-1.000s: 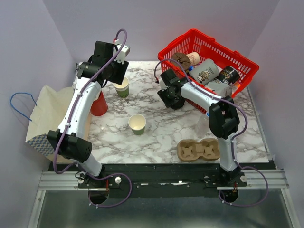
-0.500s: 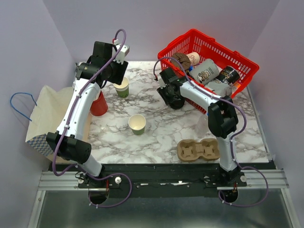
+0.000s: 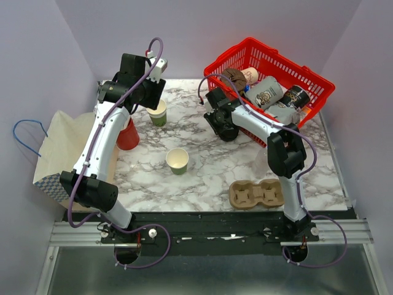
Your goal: Pack the takeout coffee
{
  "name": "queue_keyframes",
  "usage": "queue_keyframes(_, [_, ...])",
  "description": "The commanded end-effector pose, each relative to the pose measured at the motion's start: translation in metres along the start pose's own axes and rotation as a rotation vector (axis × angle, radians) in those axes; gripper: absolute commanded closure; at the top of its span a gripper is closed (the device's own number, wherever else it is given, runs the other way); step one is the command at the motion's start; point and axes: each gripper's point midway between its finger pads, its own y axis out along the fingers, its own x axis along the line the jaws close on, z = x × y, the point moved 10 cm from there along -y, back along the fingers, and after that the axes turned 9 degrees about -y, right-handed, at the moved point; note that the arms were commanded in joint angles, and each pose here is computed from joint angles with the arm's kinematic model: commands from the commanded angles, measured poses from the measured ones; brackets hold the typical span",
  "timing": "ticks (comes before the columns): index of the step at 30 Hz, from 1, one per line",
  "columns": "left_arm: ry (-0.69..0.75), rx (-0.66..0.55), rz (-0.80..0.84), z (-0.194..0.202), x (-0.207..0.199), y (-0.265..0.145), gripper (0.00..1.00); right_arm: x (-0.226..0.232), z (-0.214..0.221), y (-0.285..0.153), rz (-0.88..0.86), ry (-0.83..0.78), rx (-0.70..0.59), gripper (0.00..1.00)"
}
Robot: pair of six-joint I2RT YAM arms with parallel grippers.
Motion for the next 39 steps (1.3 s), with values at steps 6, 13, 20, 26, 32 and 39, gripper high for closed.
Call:
queue_keyframes(6, [-0.006, -0.007, -0.012, 0.000, 0.002, -0.003, 0.41, -0.001, -0.005, 0.005, 0.033, -0.009, -0.007, 0.67])
queue_keyframes(13, [-0.004, -0.010, -0.013, -0.001, 0.002, -0.004, 0.40, -0.002, -0.005, 0.006, 0.042, -0.010, -0.006, 0.71])
queue_keyframes(20, [-0.004, -0.009, -0.011, 0.000, 0.002, -0.004, 0.40, -0.002, -0.005, 0.007, 0.049, -0.013, -0.006, 0.79])
queue_keyframes(26, [-0.005, -0.009, -0.011, -0.001, 0.002, -0.004, 0.40, -0.004, -0.006, 0.006, 0.062, -0.010, -0.010, 0.84])
queue_keyframes(32, [-0.003, -0.006, -0.006, 0.000, 0.002, -0.004, 0.40, -0.006, -0.007, -0.004, 0.078, -0.015, -0.021, 0.99])
queue_keyframes(39, [0.000, -0.007, 0.018, -0.001, 0.000, -0.001, 0.40, -0.011, -0.018, -0.043, 0.084, 0.003, -0.107, 0.99])
